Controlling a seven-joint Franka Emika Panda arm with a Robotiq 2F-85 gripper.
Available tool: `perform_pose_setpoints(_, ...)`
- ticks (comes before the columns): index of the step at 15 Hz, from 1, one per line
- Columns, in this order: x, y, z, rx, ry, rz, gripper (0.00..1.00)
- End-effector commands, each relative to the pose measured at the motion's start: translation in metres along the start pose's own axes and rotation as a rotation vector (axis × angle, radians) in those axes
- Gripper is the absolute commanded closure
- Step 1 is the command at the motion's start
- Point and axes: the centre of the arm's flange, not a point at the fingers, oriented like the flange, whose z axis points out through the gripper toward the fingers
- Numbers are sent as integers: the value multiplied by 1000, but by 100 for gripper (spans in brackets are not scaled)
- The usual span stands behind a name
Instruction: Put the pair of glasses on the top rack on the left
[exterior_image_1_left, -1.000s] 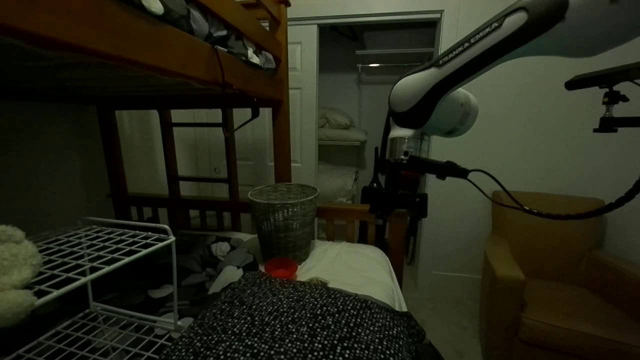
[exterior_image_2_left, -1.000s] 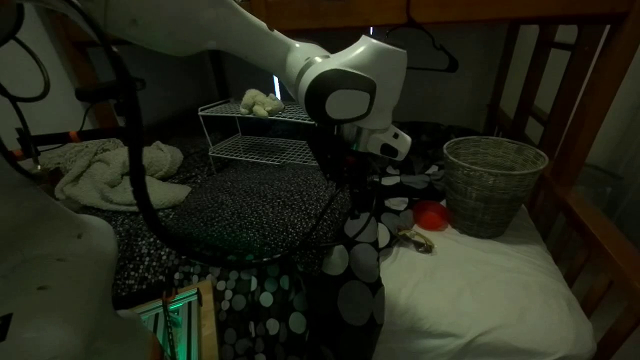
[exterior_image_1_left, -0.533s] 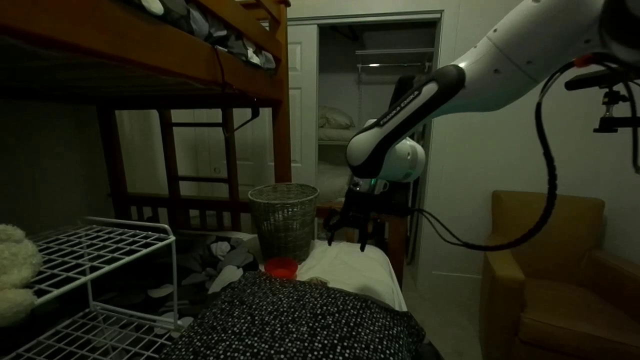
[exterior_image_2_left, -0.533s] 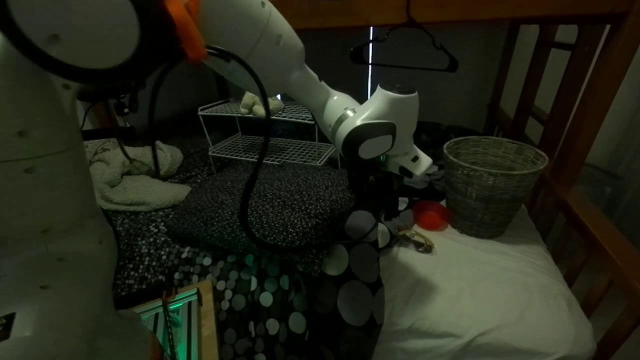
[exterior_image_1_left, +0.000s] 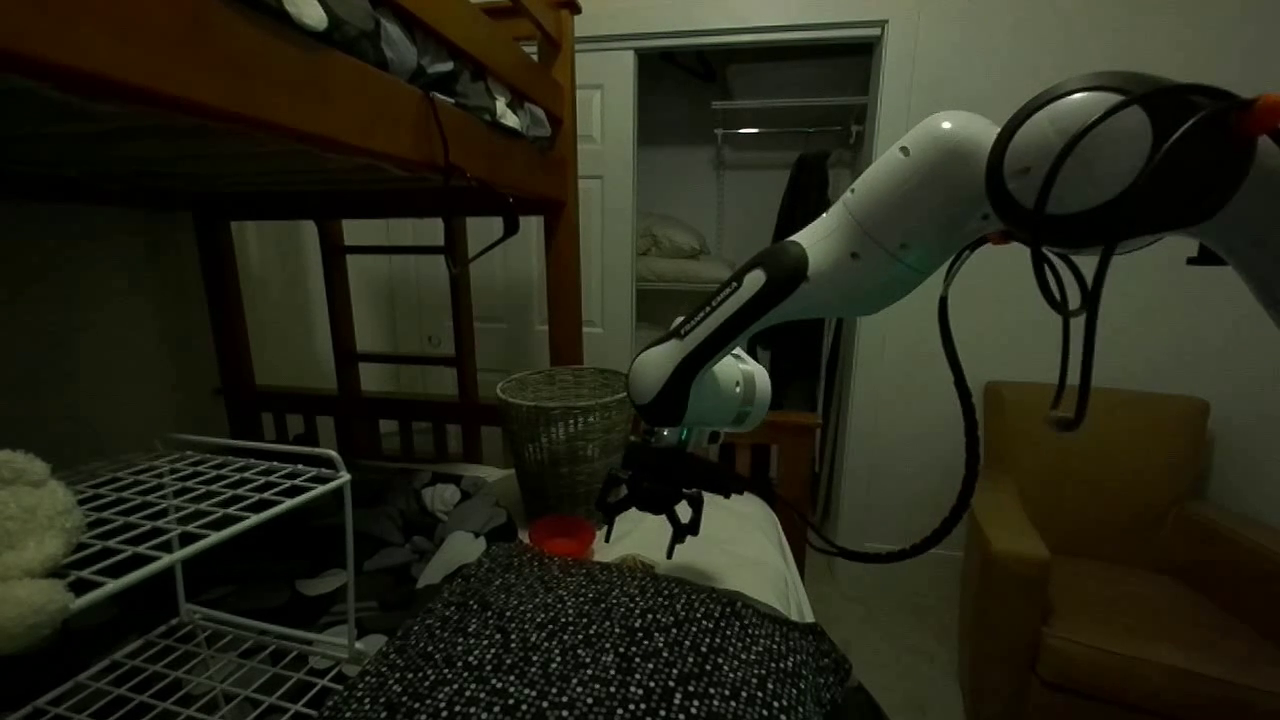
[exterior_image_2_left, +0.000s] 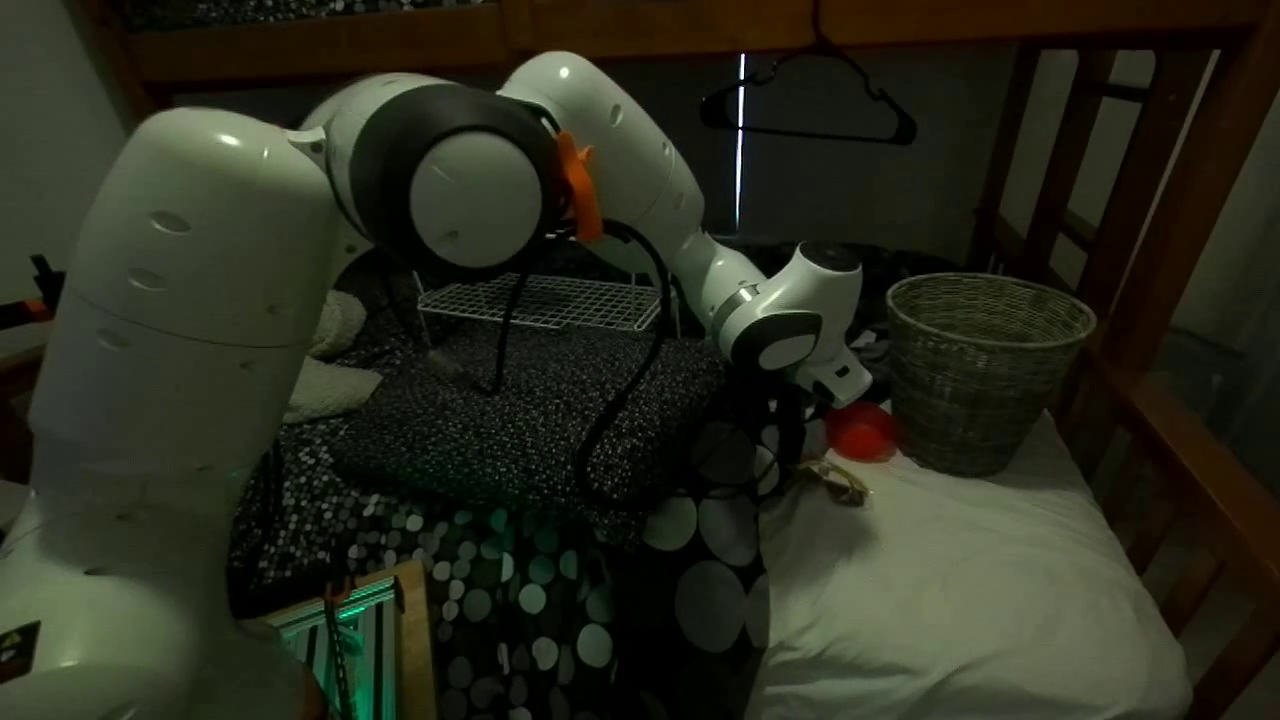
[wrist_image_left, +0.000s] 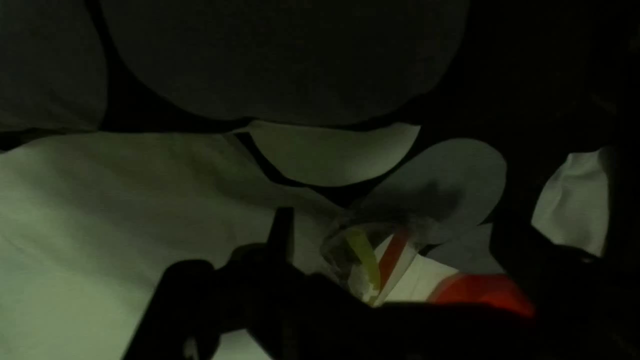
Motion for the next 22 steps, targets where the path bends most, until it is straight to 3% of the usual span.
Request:
perform_pose_setpoints(1, 1, -1, -1, 0, -3, 0, 0)
perform_pose_setpoints(4, 3, -4, -5, 4, -3, -1, 0)
perform_pose_setpoints(9, 5, -14, 31, 15, 9, -21, 0)
perform_pose_setpoints(13, 4, -17, 60, -14, 56, -31, 0)
perform_pose_setpoints(18, 11, -21, 77, -17, 180, 10, 1)
perform_pose_setpoints(20, 14, -22, 82, -23, 198, 25, 26)
perform_pose_setpoints(22, 14, -24, 86, -29, 201, 33, 40)
